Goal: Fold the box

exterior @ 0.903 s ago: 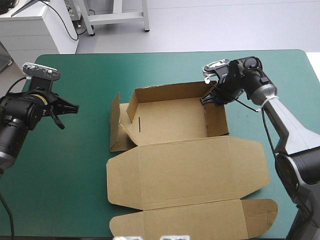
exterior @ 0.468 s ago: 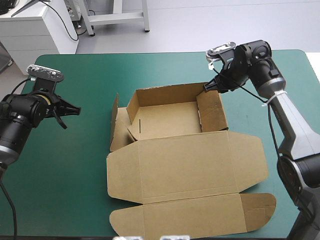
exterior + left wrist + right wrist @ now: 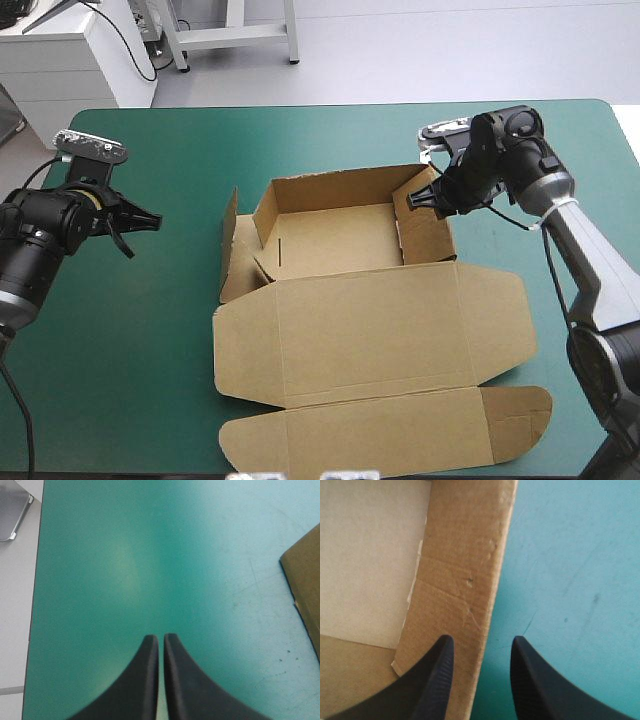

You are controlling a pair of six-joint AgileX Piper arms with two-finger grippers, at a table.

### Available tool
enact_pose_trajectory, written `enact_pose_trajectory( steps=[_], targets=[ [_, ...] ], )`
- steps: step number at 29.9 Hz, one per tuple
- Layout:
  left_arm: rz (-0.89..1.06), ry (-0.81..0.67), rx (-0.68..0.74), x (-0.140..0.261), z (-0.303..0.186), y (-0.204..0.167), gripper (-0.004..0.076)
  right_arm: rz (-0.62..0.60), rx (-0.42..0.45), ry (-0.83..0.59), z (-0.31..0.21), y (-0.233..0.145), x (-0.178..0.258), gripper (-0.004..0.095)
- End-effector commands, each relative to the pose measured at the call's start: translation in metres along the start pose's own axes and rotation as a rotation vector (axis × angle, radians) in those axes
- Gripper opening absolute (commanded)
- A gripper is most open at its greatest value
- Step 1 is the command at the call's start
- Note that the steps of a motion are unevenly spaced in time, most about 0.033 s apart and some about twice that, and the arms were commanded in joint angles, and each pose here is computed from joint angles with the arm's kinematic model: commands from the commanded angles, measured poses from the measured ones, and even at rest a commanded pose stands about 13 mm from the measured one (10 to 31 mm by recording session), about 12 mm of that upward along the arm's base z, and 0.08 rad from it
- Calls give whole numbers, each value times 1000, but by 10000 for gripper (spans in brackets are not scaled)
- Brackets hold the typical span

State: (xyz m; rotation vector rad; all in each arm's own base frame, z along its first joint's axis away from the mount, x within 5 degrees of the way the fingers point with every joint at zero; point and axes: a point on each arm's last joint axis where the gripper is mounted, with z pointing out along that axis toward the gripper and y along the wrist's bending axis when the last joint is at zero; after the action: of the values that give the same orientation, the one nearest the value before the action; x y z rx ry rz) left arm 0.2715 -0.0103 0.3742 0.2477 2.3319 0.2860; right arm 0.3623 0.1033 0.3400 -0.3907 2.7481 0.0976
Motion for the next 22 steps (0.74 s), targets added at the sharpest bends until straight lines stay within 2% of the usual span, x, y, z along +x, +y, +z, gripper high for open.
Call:
enact_pose_trajectory(
  steps=[1, 11, 15, 17, 19, 22],
  targets=[
    [-8, -97, -12, -10, -15, 4, 16, 6, -21, -9, -4, 1, 0, 353],
    [-10, -87, -11, -9, -14, 4, 15, 12, -63, 106, 48, 3, -5, 352],
    [-12, -85, -8, -9, -14, 4, 15, 2, -62, 86, 55, 3, -9, 334],
    [-17, -85, -2, -9, -14, 4, 15, 4, -63, 70, 57, 3, -11, 278],
    [-19, -82, 0, -9, -14, 3, 15, 4, -63, 54, 57, 3, -12, 179],
    [-27, -82, 9, -9, -14, 3, 15, 7, -58, 43, 57, 2, -13, -22]
  ],
)
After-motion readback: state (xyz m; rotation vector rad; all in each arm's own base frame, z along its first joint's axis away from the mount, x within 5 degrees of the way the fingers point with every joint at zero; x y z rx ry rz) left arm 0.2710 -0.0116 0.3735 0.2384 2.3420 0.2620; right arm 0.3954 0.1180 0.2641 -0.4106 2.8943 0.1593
